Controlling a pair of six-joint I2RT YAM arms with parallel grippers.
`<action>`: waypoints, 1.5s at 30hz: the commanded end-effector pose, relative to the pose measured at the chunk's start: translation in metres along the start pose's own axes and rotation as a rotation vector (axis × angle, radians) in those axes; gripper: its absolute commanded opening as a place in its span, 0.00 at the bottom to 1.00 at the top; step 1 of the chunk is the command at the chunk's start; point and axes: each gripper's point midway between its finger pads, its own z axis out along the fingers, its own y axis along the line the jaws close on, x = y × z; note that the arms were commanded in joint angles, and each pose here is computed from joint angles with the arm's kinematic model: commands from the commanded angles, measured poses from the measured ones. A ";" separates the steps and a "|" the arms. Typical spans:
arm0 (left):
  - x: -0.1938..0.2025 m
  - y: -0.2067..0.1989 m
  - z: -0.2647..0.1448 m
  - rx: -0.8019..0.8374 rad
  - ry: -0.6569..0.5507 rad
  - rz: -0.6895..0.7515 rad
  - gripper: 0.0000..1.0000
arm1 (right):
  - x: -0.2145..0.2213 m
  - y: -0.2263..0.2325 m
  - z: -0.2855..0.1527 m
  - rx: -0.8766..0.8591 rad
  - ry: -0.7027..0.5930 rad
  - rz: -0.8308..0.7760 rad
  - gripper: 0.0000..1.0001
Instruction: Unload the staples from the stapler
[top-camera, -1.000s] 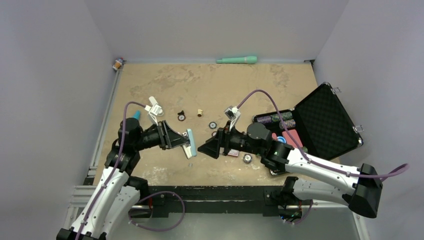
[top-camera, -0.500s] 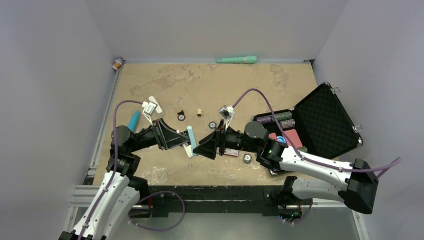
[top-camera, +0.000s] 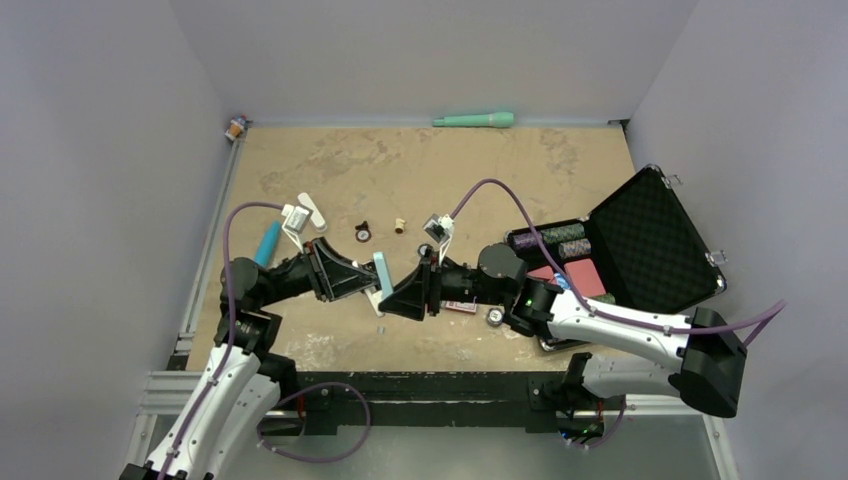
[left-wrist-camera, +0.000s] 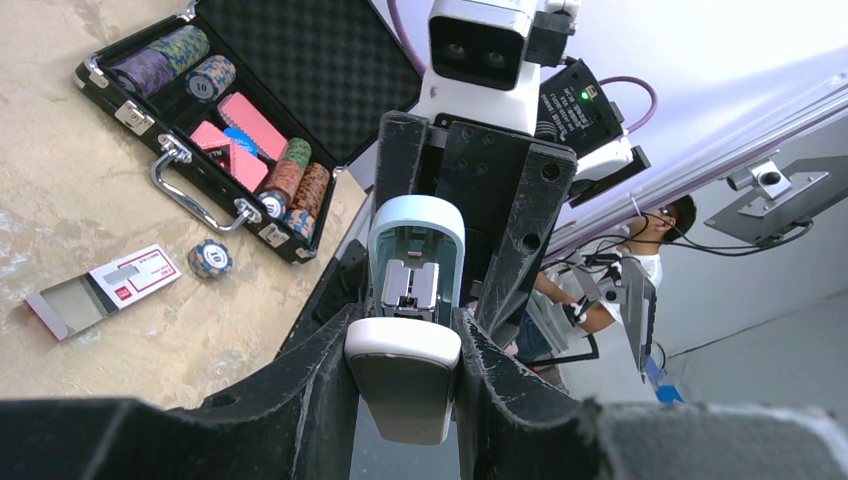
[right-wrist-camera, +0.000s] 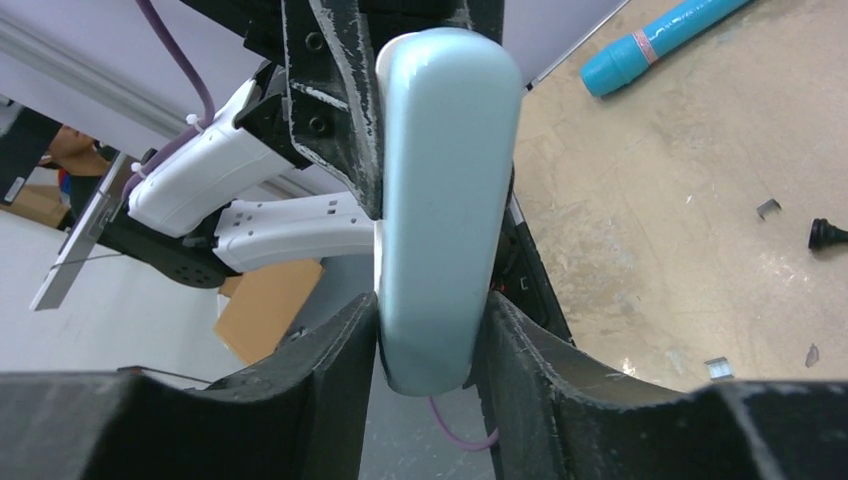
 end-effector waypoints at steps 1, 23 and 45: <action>-0.007 -0.010 0.001 0.038 -0.033 0.047 0.00 | -0.024 0.029 0.006 -0.080 -0.051 -0.042 0.43; -0.005 0.007 -0.018 -0.218 -0.079 0.093 1.00 | -0.035 0.014 -0.006 0.047 -0.127 -0.008 0.00; -0.022 0.044 -0.138 -0.996 -0.270 0.321 0.98 | -0.023 -0.053 0.033 0.336 0.020 -0.068 0.00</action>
